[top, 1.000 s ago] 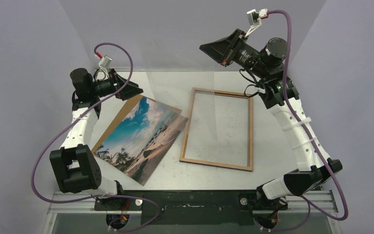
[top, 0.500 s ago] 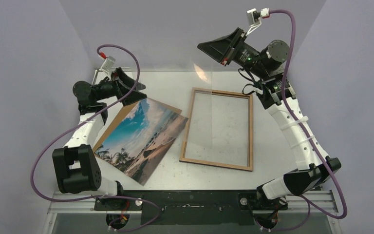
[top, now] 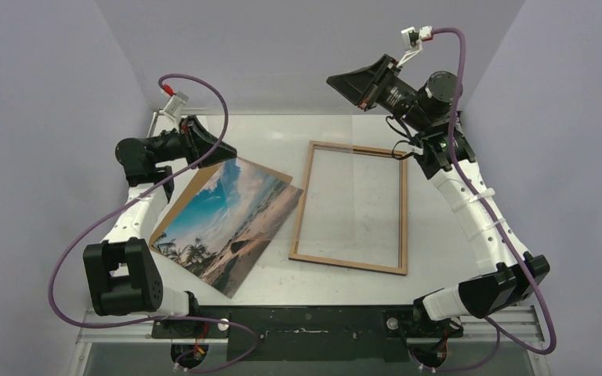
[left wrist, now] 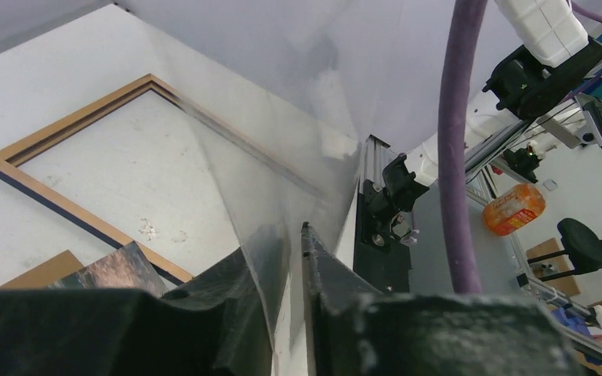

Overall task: Put the photo into the frame
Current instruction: Pick up the photo frame item at the center of the board.

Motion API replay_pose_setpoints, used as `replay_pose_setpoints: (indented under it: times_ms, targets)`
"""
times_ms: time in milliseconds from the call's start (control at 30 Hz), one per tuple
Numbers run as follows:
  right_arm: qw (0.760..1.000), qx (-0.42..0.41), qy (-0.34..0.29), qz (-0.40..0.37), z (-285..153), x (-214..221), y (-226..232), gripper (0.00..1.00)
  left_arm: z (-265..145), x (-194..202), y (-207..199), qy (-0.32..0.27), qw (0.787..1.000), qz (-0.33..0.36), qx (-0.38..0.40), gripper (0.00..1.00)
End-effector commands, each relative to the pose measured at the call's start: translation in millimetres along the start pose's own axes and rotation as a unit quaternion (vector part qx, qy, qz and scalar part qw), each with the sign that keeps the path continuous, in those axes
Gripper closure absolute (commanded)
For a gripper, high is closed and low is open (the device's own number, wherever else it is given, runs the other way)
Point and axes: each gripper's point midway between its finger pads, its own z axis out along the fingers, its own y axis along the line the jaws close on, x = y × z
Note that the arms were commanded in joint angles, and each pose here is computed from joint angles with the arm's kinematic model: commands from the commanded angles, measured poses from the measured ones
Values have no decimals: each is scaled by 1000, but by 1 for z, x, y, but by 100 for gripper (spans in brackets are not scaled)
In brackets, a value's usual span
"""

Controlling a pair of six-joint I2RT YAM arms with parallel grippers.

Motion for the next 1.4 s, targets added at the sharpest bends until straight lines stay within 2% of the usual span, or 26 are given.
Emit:
replay_pose_setpoints:
  times_ms: [0, 33, 167, 400, 633, 800, 867, 1100, 1367]
  targets:
    - [998, -2, -30, -48, -11, -13, 7, 90, 2, -11, -23, 0, 998, 59, 10, 96]
    - [998, 6, -24, -51, -13, -9, 3, 88, 2, -13, -24, 0, 998, 59, 10, 100]
    - [999, 3, 19, -46, -25, 21, -17, 70, 2, -15, -24, -6, 998, 56, 8, 100]
    - [998, -33, 50, -35, -60, 70, -31, 27, 3, -24, -36, -15, 997, 73, 9, 100]
    - [993, -78, 76, -43, -72, 96, -29, 10, 6, -46, -62, -32, 994, 103, 13, 100]
    - [993, -74, 74, -52, -78, 98, -38, 0, 7, -61, -81, -61, 991, 121, 9, 100]
    - [995, -58, 64, -58, -81, 90, -46, 5, 7, -66, -87, -73, 989, 126, 8, 100]
    - [997, -27, 25, -68, -87, 77, -63, 10, 7, -89, -91, -106, 986, 129, -1, 100]
    - [998, 11, -5, -67, -96, 77, -81, 10, 6, -106, -88, -135, 982, 133, -10, 100]
